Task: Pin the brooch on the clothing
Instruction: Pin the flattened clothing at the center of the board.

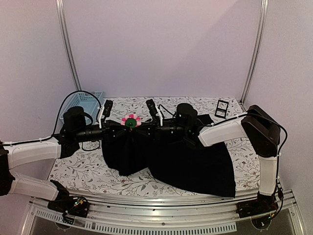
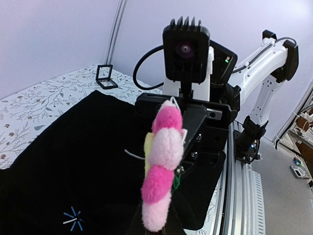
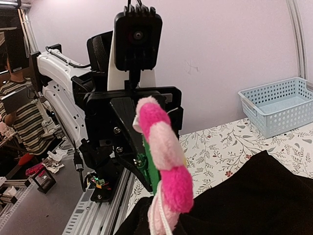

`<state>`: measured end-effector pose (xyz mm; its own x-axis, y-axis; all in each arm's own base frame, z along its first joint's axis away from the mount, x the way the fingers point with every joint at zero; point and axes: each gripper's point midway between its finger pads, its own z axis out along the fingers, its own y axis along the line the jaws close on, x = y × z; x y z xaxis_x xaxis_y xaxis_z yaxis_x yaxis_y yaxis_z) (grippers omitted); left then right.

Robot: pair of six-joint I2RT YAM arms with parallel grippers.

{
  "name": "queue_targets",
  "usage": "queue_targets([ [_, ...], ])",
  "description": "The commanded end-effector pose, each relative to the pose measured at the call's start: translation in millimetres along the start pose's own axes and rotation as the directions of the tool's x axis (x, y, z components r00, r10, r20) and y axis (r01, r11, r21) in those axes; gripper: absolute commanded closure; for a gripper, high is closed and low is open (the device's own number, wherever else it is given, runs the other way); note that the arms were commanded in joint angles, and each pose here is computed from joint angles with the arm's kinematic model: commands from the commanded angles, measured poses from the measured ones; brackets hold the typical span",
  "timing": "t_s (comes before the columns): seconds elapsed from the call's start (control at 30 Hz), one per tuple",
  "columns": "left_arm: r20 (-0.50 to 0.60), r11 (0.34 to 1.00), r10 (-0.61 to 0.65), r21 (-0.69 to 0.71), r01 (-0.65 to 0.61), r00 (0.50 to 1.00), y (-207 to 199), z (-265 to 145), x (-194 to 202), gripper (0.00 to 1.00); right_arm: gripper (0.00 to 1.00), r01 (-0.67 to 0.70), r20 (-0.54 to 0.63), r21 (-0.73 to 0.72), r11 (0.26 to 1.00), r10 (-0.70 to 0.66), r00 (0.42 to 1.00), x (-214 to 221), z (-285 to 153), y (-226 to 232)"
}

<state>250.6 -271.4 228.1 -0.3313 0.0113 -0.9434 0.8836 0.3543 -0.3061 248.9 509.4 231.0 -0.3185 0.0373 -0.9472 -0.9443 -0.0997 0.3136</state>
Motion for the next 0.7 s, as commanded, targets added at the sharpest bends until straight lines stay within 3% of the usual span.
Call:
queue_targets([
  [0.0, -0.087, 0.997, -0.054, 0.056, 0.059, 0.995, -11.9, 8.3, 32.4, 1.00, 1.00, -0.005, 0.016, -0.039, 0.999, 0.006, 1.000, -7.6, 8.9, 15.4],
  [0.17, -0.139, 0.998, 0.028, 0.055, -0.021, 0.990, -12.0, -0.1, 34.1, 0.45, 1.00, -0.081, -0.020, 0.001, 0.997, 0.081, 0.997, 7.9, 3.0, 10.0],
  [0.27, -0.176, 0.996, 0.071, 0.068, -0.060, 0.982, -10.6, -11.4, 35.6, 0.30, 1.00, -0.115, -0.042, 0.027, 0.993, 0.116, 0.992, 12.5, -0.9, 6.4],
  [0.5, -0.262, 0.972, 0.221, 0.137, -0.190, 0.939, -16.6, -28.3, 57.8, 0.26, 1.00, -0.184, -0.044, 0.064, 0.981, 0.187, 0.981, 13.1, -5.9, -1.0],
  [0.67, -0.267, 0.965, 0.258, 0.117, -0.234, 0.929, -18.5, -17.2, 75.8, 0.31, 1.00, -0.239, -0.023, 0.096, 0.966, 0.242, 0.970, 12.6, -5.9, -7.9],
])
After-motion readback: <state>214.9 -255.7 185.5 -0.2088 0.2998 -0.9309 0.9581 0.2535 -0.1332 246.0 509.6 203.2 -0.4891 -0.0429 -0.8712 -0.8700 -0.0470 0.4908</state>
